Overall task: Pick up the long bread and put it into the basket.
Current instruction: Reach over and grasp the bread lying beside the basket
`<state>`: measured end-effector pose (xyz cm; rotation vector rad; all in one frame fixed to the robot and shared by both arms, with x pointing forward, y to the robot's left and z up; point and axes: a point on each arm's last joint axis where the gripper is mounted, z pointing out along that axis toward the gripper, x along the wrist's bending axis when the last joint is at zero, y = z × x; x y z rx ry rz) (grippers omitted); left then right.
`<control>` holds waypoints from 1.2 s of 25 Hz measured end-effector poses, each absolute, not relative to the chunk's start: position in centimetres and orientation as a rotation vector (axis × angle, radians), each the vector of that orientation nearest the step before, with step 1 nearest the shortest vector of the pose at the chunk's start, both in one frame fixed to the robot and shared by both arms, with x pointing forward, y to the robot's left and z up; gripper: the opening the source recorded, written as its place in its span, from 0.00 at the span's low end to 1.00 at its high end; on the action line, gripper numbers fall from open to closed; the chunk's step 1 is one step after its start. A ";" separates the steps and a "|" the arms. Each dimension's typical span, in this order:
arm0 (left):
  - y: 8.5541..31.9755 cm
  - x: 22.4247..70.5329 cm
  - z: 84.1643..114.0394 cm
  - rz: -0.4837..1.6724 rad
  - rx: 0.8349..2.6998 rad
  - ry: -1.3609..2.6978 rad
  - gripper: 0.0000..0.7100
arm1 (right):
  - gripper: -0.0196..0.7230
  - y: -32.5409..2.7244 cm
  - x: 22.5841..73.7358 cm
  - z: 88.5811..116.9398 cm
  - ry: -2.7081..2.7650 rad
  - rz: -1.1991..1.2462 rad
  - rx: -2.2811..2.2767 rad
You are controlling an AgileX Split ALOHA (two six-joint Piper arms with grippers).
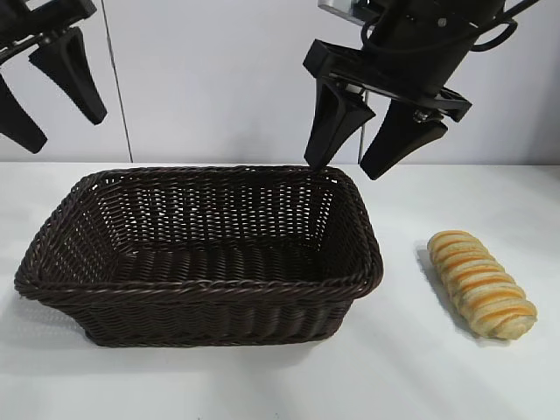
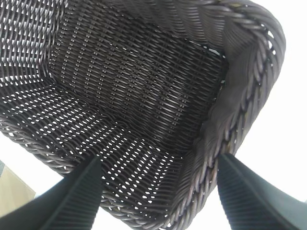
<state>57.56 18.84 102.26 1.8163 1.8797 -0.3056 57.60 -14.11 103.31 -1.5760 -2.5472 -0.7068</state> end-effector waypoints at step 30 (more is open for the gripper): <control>18.4 57.9 102.4 -0.312 1.712 1.897 0.68 | 0.69 -15.1 57.9 102.9 -2.547 -0.585 -1.752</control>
